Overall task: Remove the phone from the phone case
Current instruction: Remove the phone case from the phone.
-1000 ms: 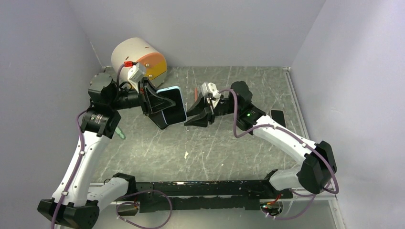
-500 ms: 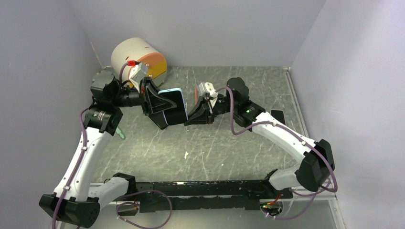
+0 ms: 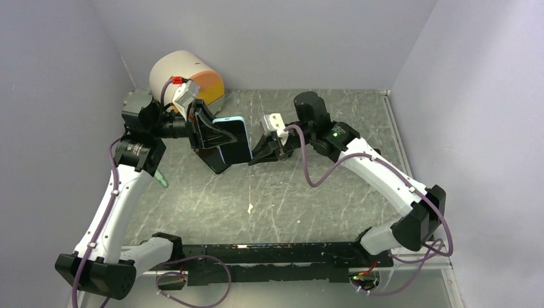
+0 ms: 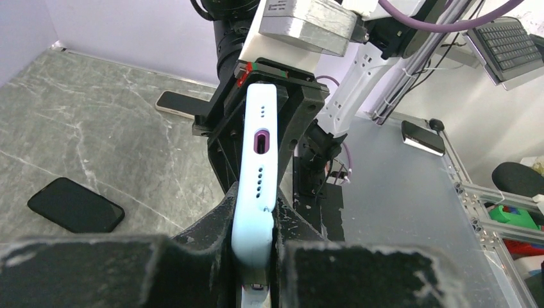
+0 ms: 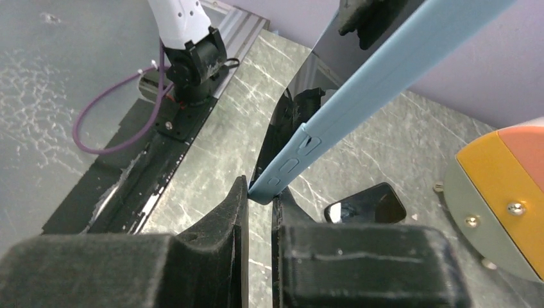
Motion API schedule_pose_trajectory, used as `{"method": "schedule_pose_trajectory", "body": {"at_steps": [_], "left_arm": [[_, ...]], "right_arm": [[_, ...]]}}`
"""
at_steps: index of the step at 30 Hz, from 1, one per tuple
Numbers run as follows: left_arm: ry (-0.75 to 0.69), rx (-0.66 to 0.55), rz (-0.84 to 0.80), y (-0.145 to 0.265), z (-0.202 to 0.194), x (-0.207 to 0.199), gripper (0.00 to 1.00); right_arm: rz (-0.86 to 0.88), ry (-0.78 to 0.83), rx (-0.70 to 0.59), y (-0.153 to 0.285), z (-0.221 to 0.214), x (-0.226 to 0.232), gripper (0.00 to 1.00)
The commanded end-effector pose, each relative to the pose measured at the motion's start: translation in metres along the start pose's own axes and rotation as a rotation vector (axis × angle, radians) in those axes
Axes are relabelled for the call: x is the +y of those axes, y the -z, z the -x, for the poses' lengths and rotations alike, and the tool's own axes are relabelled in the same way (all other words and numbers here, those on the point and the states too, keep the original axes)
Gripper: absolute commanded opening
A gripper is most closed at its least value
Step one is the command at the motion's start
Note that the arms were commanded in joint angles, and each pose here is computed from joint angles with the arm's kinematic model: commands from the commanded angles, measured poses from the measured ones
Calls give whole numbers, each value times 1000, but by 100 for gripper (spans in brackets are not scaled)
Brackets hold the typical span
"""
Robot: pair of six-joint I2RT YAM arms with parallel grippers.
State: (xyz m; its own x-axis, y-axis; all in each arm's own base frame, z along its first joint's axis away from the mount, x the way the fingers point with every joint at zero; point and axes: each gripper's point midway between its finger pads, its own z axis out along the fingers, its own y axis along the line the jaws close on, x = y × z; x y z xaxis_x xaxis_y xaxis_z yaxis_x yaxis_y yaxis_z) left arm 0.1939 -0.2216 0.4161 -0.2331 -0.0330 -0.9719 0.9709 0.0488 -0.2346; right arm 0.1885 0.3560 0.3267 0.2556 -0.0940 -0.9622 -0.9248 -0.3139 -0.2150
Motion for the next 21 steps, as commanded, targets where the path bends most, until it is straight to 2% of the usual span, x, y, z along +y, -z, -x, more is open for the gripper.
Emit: {"method": "schedule_pose_trajectory", "body": {"at_steps": [1, 9, 16, 21], "left_arm": [[127, 60, -164, 4, -4, -39, 3], [172, 90, -192, 3, -10, -37, 2], [184, 104, -238, 2, -12, -43, 3], [182, 104, -242, 1, -13, -43, 3]], "right_arm": [[-94, 257, 114, 8, -1, -33, 0], [-126, 367, 273, 0, -16, -45, 0], [-229, 433, 312, 5, -17, -65, 0], [-261, 401, 259, 3, -11, -68, 0]]}}
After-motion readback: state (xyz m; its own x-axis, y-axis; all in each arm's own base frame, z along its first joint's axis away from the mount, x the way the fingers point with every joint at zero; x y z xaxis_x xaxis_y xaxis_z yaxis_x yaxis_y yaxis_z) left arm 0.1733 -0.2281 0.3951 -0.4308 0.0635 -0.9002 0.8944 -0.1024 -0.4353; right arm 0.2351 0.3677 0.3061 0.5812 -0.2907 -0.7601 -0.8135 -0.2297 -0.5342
